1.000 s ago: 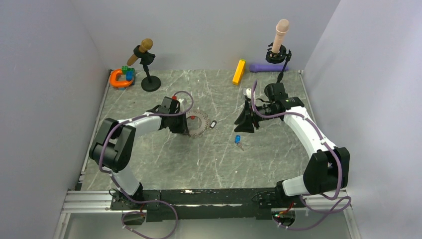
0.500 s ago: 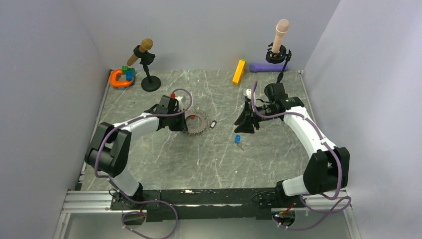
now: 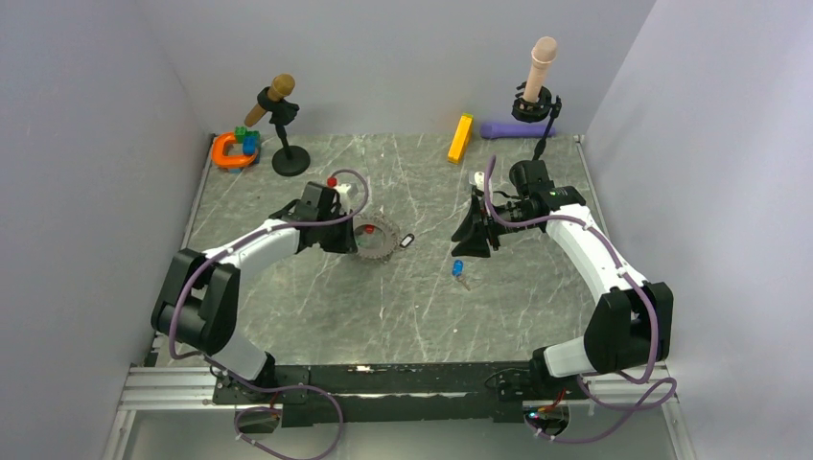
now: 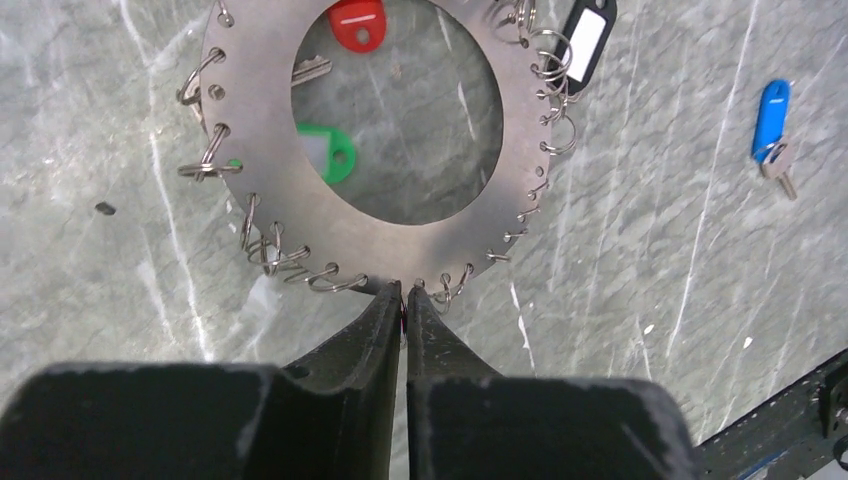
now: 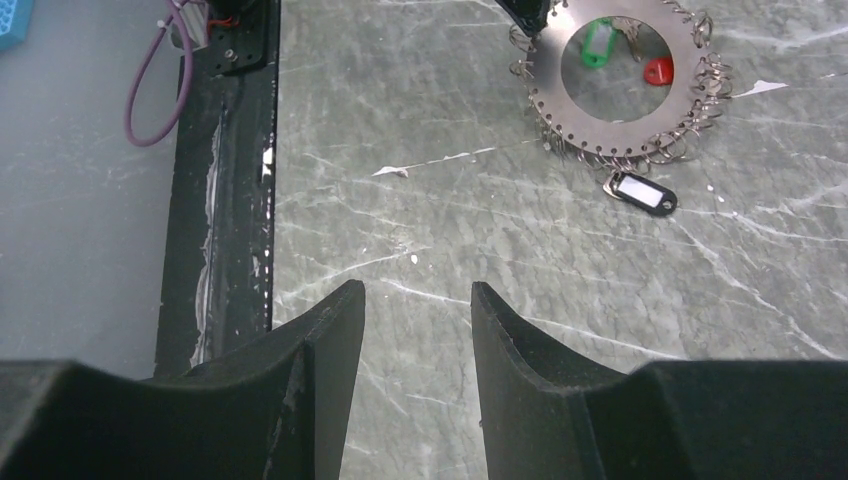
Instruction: Put the keys on the keyring
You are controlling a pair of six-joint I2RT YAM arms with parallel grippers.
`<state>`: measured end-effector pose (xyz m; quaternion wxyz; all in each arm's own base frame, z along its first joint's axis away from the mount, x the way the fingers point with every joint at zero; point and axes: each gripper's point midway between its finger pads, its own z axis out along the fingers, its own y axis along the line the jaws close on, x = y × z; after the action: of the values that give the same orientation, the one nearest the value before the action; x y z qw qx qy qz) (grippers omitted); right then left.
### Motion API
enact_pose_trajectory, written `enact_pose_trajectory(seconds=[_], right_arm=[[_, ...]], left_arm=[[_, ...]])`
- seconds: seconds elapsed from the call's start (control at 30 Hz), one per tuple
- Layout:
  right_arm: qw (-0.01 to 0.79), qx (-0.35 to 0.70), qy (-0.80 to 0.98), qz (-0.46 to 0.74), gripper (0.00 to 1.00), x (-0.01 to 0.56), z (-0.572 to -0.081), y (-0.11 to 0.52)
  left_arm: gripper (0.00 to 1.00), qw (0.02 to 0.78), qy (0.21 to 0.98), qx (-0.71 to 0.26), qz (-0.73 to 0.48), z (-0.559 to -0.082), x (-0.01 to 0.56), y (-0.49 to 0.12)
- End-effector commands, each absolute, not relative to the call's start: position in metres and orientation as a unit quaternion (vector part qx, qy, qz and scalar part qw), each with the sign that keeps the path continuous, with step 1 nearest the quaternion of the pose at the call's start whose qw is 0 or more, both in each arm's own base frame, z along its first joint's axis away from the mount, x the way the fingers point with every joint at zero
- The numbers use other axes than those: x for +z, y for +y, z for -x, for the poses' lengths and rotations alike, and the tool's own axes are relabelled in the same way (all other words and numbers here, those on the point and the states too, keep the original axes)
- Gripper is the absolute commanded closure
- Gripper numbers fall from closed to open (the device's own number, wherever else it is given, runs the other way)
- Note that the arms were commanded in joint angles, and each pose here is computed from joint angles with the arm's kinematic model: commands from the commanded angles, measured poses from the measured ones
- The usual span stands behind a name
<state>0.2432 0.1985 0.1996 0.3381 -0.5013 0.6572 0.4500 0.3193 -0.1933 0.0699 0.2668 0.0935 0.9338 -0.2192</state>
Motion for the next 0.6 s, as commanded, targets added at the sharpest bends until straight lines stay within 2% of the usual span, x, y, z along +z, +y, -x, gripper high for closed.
enact_pose_trajectory(seconds=[0.0, 0.17, 0.37, 0.43, 0.57], right_arm=[[0.357, 0.455, 0.631, 0.516, 0.52, 0.215, -0.245, 0.203], [0.353, 0.458, 0.632, 0.515, 0.52, 0.213, -0.245, 0.204], [0.348, 0.460, 0.634, 0.514, 0.52, 0.211, -0.245, 0.205], [0.348, 0.459, 0.634, 0.515, 0.52, 0.211, -0.245, 0.205], [0.349, 0.458, 0.634, 0.516, 0.52, 0.210, -0.245, 0.205]], left_arm=[[0.86, 0.265, 0.937, -0.190, -0.123, -0.305, 0.072, -0.177], [0.79, 0.238, 0.946, -0.186, -0.120, -0.279, 0.053, -0.168], [0.74, 0.293, 0.935, -0.173, -0.100, -0.282, 0.075, -0.157], [0.70, 0.314, 0.929, -0.172, -0.090, -0.288, 0.083, -0.153], [0.66, 0.326, 0.922, -0.196, -0.068, -0.299, 0.086, -0.151]])
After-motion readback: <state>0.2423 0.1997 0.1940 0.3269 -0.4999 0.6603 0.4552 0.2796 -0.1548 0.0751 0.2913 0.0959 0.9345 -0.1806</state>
